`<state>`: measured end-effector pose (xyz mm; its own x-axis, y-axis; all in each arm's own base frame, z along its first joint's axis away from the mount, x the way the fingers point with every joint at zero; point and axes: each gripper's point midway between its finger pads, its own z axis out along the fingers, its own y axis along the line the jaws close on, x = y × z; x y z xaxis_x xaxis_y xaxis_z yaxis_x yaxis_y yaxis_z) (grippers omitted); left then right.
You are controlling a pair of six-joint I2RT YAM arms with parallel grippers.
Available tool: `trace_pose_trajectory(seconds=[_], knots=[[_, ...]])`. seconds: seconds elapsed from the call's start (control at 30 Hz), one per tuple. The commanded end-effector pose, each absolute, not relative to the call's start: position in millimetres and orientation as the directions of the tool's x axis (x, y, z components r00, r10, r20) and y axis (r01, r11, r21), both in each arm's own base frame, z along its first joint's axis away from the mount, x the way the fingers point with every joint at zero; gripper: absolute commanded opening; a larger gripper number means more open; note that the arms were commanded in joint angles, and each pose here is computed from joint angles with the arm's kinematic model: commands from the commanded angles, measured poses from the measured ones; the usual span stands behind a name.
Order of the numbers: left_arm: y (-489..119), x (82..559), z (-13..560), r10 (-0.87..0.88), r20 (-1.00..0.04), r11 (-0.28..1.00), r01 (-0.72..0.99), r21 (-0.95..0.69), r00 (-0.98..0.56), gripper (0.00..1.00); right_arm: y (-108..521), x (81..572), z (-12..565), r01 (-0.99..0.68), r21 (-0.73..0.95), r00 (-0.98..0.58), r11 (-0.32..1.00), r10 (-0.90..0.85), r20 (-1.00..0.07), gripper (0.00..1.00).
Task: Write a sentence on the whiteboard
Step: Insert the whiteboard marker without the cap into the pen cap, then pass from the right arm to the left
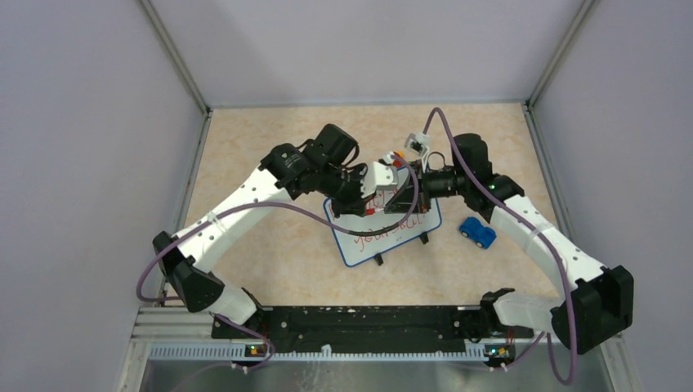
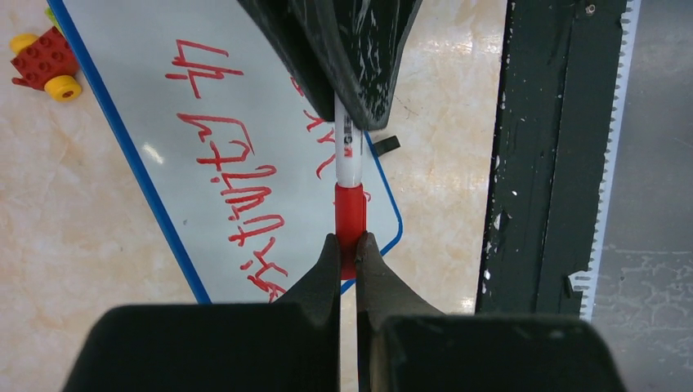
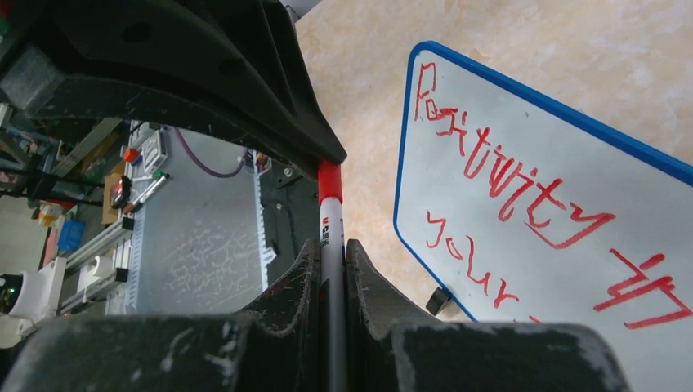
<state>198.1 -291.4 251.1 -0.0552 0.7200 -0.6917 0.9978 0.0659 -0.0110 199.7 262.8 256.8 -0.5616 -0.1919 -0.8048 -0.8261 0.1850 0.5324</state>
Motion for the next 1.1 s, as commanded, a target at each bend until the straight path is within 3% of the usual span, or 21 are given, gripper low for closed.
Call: trace_pose_trajectory(seconds=[0.0,0.33,0.6,0.7,0.8,0.9,1.07], knots=[[-307,211,278,0.672,-0.740,0.077,0.996,0.051,-0.014,0.00,274,199,267,-0.848,0.514,-0.530,0.132,-0.172,-0.830,0.00],[-325,227,291,0.635,-0.772,0.126,0.988,0.086,-0.013,0.00,288,192,261,-0.833,0.548,-0.552,0.072,-0.174,-0.816,0.00],[-317,240,317,0.614,-0.790,0.209,0.966,0.153,-0.008,0.31,286,209,276,-0.836,0.543,-0.549,0.083,-0.106,-0.829,0.00],[-312,241,337,0.559,-0.829,0.230,0.965,0.124,-0.027,0.54,285,216,285,-0.843,0.531,-0.537,0.081,-0.077,-0.840,0.00],[-298,244,365,0.439,-0.894,0.232,0.973,0.016,-0.090,0.69,284,221,292,-0.844,0.532,-0.536,0.075,-0.053,-0.843,0.00],[-273,251,382,0.317,-0.929,0.228,0.966,-0.118,-0.188,0.74,281,225,304,-0.853,0.517,-0.520,0.073,-0.026,-0.854,0.00],[-245,241,377,0.180,-0.912,0.191,0.923,-0.334,-0.367,0.74,277,226,324,-0.866,0.498,-0.498,0.049,0.016,-0.867,0.00]])
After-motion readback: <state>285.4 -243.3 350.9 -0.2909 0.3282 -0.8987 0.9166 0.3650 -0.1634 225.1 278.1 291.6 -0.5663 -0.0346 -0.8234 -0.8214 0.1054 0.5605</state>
